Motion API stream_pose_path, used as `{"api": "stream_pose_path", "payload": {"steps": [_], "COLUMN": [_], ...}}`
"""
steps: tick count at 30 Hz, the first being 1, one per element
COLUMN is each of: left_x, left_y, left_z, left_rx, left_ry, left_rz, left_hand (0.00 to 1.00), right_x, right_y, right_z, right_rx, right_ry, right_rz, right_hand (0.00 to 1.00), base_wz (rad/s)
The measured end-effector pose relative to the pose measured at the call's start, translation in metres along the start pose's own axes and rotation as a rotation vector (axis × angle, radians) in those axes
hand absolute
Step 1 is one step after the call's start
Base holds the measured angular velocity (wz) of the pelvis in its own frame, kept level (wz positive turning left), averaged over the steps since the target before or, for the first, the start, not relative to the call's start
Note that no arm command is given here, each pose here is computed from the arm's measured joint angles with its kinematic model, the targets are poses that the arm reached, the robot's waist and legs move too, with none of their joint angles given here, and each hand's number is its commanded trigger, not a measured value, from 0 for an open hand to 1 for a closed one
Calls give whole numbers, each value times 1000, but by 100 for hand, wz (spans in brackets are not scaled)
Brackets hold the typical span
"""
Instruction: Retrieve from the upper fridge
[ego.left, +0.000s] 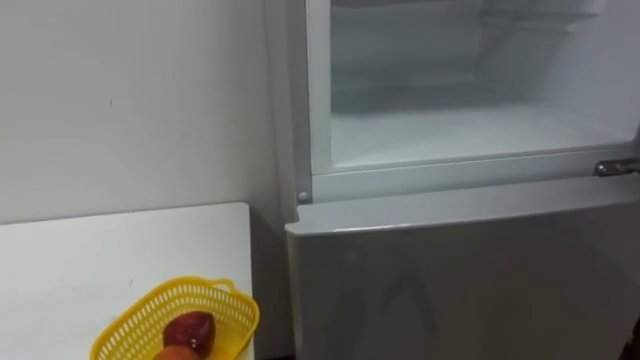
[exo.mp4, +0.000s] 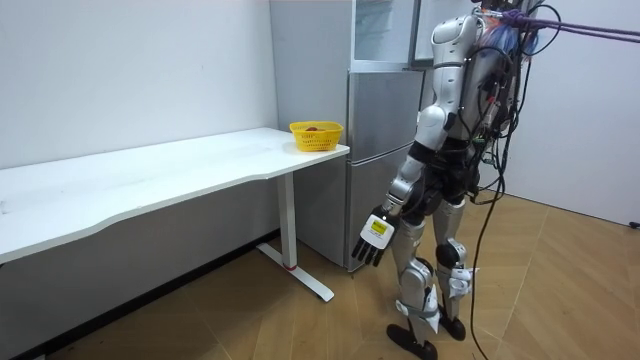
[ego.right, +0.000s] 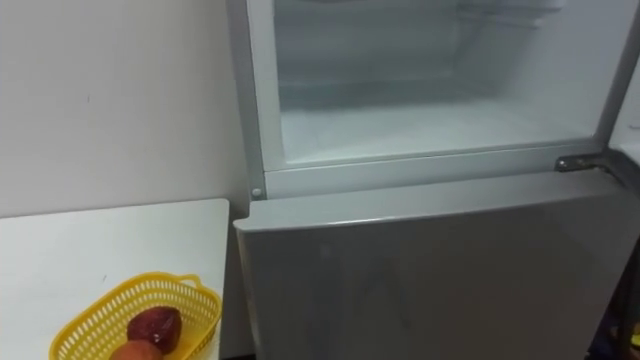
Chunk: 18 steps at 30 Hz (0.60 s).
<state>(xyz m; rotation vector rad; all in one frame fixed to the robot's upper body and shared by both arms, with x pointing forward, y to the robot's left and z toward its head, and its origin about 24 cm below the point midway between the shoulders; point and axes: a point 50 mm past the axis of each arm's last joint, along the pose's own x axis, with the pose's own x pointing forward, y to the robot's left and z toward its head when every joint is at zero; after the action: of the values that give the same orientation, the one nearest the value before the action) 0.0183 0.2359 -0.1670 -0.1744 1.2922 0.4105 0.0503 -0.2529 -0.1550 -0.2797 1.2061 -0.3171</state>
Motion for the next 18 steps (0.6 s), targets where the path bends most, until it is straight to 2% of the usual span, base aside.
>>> {"api": "stream_pose_path", "payload": {"steps": [7,18], "left_x": [-1,0], "left_y": [2,3], "left_z": [-4,-5], "left_rx": [-12,-10], "left_ry": [24,48], "left_rz": [3,-5], "left_hand": [0,0], "right_x": [0,1], "right_y": [0,7], "right_z": [-22,-23], "right_rx": [-11,-29], "right_ry": [121,176], "right_rz": [6,129], "right_hand": [0,0], "base_wz": [2,0]}}
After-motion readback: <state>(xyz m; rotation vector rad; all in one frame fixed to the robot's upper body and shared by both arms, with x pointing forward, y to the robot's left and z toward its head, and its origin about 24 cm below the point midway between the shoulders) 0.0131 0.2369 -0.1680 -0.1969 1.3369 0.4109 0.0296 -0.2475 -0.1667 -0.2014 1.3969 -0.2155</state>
